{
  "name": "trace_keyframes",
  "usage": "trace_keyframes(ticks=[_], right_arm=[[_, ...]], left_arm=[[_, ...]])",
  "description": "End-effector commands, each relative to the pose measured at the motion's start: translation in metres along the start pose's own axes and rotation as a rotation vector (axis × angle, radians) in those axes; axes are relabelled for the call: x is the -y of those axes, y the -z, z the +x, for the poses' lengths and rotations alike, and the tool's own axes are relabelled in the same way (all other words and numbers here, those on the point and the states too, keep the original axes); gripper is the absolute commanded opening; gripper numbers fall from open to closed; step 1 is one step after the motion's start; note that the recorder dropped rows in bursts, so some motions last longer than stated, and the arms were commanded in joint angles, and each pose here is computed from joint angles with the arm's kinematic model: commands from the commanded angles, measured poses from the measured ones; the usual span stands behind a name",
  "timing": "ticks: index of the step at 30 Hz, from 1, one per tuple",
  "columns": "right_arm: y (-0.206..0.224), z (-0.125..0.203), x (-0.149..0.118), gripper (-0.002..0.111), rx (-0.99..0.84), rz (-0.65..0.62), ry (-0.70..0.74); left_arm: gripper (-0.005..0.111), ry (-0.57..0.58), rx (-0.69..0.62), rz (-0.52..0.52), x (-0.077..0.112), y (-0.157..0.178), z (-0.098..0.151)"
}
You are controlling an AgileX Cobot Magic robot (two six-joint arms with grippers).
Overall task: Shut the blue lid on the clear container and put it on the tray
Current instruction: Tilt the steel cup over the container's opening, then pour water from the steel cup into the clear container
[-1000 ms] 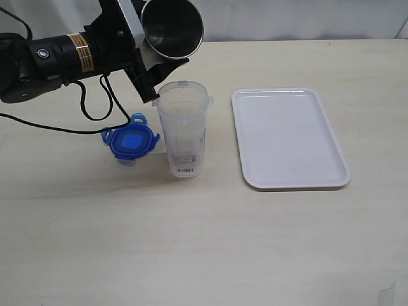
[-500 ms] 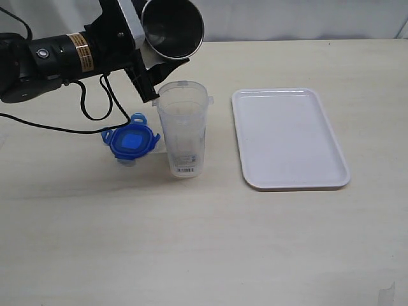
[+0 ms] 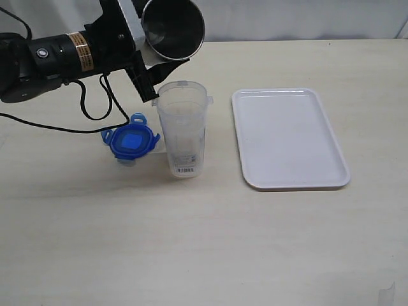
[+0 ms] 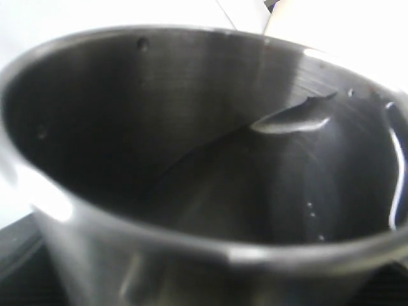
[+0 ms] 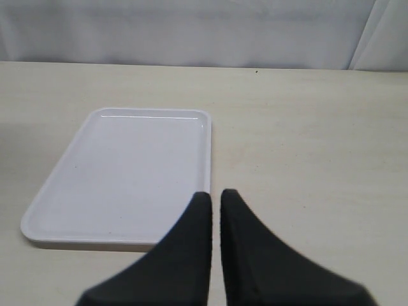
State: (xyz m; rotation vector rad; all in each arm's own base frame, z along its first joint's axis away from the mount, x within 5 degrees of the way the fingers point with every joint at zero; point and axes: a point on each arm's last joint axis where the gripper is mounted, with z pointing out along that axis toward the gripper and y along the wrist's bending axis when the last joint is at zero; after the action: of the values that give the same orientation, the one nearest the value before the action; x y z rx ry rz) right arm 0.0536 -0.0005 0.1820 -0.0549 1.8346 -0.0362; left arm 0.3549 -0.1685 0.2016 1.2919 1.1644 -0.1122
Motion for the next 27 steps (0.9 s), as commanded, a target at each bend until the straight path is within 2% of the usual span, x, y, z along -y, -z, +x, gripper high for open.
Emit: trace_keyframes(ticks=[1,8,15,27], right_arm=[[0.0001,0.0002,0.0002,0.005,0.005,0.003,-0.002],[0.0001,0.0002,0.0002,0.005,0.005,0.003,-0.002],[0.0001,0.0002,0.0002,0.005,0.005,0.003,-0.002],[0.0001,0.0002,0.0002,0.005,0.005,0.003,-0.002]], left_arm=[[0.0,-0.036,0.059,-0.047,-0.0105,0.0026,-0.0131],[0.0,-0.051,0.066,-0.061,-0.0158,0.0062,-0.0202],[0.0,-0.076,0.008,-0.052,-0.0151,0.006,-0.015],[0.0,-0.127,0.01,-0.053,-0.0151,0.006,-0.0153]])
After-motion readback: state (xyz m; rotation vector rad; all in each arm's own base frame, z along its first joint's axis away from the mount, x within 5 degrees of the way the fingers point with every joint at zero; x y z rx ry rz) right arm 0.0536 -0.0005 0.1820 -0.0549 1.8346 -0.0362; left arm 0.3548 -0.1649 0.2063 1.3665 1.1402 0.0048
